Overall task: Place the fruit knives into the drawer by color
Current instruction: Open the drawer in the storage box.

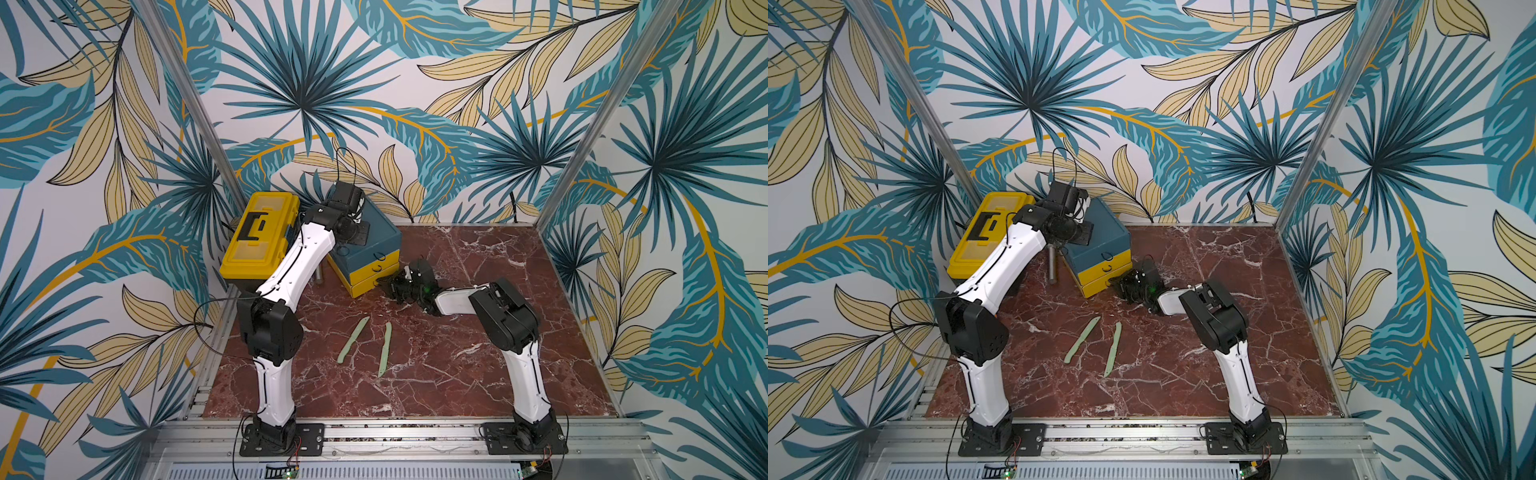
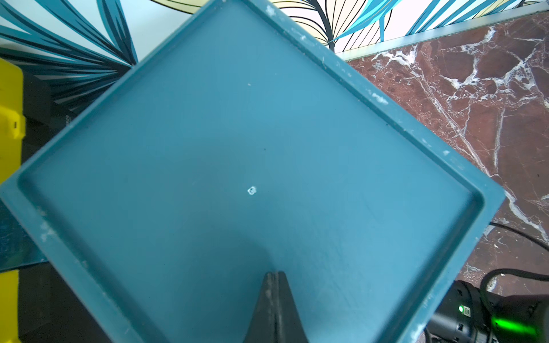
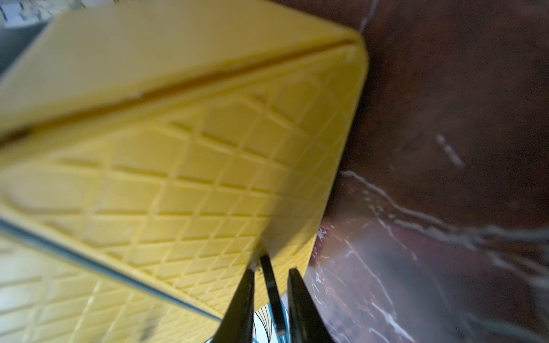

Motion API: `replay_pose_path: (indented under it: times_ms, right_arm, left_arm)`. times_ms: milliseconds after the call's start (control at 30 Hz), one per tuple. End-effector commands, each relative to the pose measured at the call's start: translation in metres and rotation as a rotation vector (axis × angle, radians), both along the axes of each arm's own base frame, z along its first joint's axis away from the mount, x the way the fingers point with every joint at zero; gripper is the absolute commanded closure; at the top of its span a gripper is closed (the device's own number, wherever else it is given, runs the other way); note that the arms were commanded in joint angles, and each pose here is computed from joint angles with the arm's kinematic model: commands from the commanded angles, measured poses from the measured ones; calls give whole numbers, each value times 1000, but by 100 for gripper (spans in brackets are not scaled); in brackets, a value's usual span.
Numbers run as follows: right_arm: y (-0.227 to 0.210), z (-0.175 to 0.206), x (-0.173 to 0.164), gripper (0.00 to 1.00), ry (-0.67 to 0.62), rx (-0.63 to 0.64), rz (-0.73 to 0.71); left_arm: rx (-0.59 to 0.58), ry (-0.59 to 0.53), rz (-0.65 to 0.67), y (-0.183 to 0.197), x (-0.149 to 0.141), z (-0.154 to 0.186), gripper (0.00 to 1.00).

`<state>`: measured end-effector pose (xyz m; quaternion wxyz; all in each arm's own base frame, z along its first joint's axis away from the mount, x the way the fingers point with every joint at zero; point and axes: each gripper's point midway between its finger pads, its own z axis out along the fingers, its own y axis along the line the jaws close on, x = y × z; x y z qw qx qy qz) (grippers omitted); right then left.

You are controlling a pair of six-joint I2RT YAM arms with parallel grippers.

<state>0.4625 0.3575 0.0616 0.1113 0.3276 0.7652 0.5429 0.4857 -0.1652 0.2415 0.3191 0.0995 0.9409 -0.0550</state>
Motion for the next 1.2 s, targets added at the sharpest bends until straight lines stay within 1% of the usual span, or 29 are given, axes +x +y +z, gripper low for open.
replay_pose_path:
  times_ms: [0,67,100,300,467,667,833,967,1000,1033,1067,1100,1133,1167]
  right_arm:
    - [3,-5,-1,90,-11,-13,5]
    - [2,-5,-3,97,-12,-15,10]
    - [1,-7,-5,98,-7,-18,10]
    - [-12,-10,-26,98,3,-25,14]
    - [-30,-11,-58,98,15,-56,35]
    - [-48,-9,-86,99,27,-88,43]
    - [-55,0,-93,99,15,-96,45]
    - [-64,10,-97,97,15,-138,37]
    - [-68,14,-100,93,18,-157,34]
    - [-72,19,-102,74,14,-179,33]
    - [-74,23,-105,58,10,-204,40]
    - [-77,30,-108,47,8,-233,53]
    - [-82,36,-111,34,2,-266,58]
    - [-86,41,-115,29,-2,-290,67]
  left_arm:
    - [90,348,-3,16,-48,-87,100]
    - [90,352,-5,16,-49,-89,100]
    - [91,354,-6,16,-49,-90,100]
    - [90,355,-7,18,-50,-90,100]
    - [90,353,-1,22,-51,-90,100]
    - [84,353,3,23,-54,-91,100]
    - [77,354,7,24,-56,-91,100]
    - [70,350,6,23,-57,-87,100]
    - [66,347,5,22,-56,-85,100]
    - [63,340,9,22,-56,-82,100]
    - [60,336,11,22,-56,-79,100]
    - [53,331,13,21,-56,-75,100]
    - [50,321,19,22,-55,-71,98]
    - [46,315,22,22,-55,-67,94]
